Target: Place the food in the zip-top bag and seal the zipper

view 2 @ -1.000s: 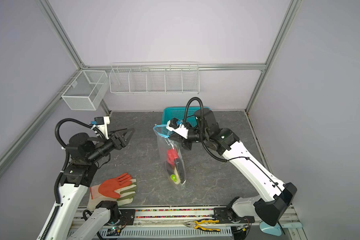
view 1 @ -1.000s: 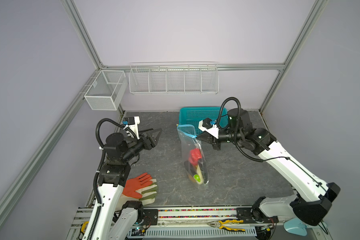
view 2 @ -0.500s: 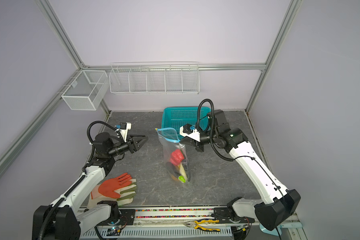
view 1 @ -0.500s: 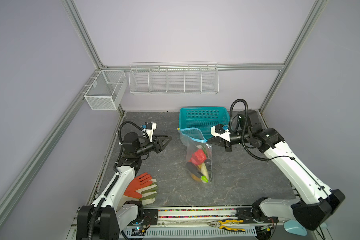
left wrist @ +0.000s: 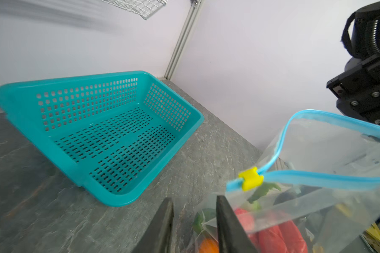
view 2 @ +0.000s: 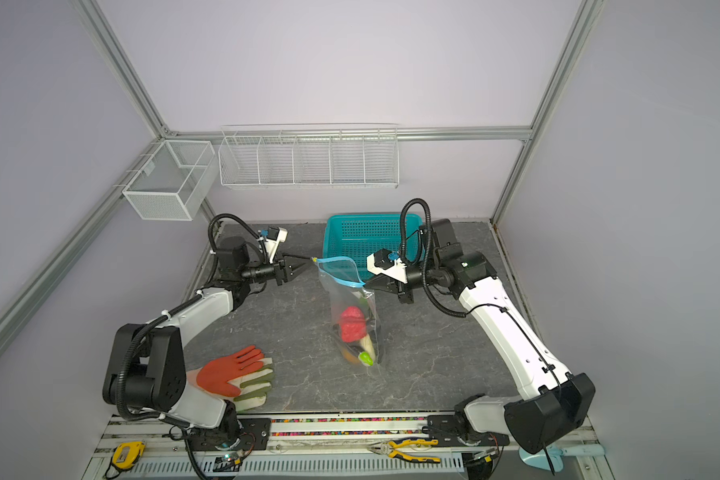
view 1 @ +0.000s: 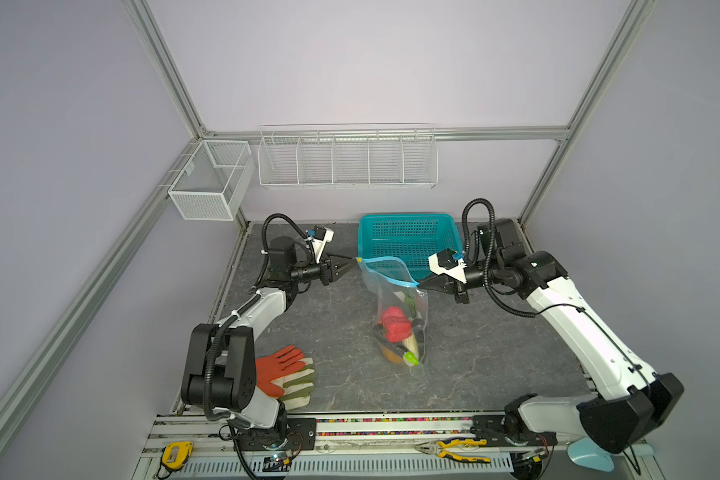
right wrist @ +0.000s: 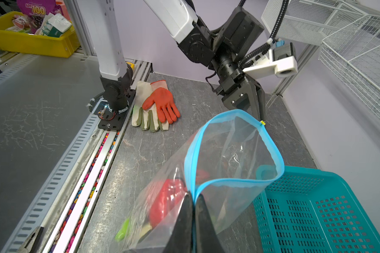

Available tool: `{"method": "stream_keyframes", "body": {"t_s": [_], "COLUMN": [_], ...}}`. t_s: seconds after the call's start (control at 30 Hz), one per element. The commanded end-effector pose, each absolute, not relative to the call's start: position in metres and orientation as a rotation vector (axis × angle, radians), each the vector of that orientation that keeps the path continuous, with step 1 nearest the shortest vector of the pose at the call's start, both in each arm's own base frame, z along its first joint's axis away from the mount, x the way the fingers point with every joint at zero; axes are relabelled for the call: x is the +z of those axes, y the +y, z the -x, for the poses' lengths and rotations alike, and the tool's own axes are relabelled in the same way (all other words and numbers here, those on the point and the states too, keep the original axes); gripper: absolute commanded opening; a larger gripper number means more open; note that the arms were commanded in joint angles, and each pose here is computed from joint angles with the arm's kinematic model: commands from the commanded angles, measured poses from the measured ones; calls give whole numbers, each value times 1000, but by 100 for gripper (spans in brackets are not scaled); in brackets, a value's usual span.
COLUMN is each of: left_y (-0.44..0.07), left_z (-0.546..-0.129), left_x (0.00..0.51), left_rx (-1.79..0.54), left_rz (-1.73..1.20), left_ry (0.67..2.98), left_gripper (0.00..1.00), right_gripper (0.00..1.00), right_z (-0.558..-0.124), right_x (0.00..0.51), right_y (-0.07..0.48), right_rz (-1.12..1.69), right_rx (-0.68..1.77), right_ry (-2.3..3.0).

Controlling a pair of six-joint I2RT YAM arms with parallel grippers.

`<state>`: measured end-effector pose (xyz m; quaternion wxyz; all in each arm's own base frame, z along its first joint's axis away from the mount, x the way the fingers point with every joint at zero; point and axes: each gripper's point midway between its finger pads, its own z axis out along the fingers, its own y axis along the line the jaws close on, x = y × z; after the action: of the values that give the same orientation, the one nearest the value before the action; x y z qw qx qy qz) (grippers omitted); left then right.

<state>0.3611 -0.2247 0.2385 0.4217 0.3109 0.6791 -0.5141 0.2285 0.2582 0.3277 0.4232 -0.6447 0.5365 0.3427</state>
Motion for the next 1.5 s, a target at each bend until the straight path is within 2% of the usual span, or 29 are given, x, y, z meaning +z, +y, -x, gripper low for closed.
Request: {"method": "stream_keyframes", "body": {"t_s": [0.0,0.3,0.37,0.43,0.5,0.9,0.97,1.03,1.13,1.27,1.33,1.47], "left_y": [-236,-239,-241,-243,-243,-225,-218,-206,-194,-183,-176,-165], "left_z": [-353,-342,-345,-345,-343,-323,-320,-320,-317,-315,-313,-306], "left_x": [265,275,272,271,272,280,282,288,295,294,295,300], "left_rx": [-1296,-1404,-1456,-1491,-1501,-1482,-1475,-1472,-1449,-1435,-1441,-1360], "left_rz": [-890,-858,-848,-845,-853,-795,-789,-762,-758,-760,-756,-735], "left_ry": [1519,1298,1333,1354,1359,1371,1377,1390,1389,1403,1423,1385], "left_gripper": [34,34,26,10,0,0,5,17,28,35,45,53], "right_gripper": [7,7,7,7,7,7,7,7,7,7,7,7], "right_z": [-222,-228,-229,-231,-234,-255,-259,-261,-261,-262,-261,-261], "right_x": [338,342,342,342,342,341,342,341,340,337,338,339], "right_y": [259,261,260,260,259,255,255,255,256,255,254,254], "right_rz": [1625,1607,1602,1594,1584,1535,1531,1531,1533,1535,1531,1529], "right_rx": [896,904,894,887,879,845,849,863,882,881,884,894], "right_ry": [1275,1291,1298,1306,1316,1356,1360,1366,1363,1369,1367,1357]}}
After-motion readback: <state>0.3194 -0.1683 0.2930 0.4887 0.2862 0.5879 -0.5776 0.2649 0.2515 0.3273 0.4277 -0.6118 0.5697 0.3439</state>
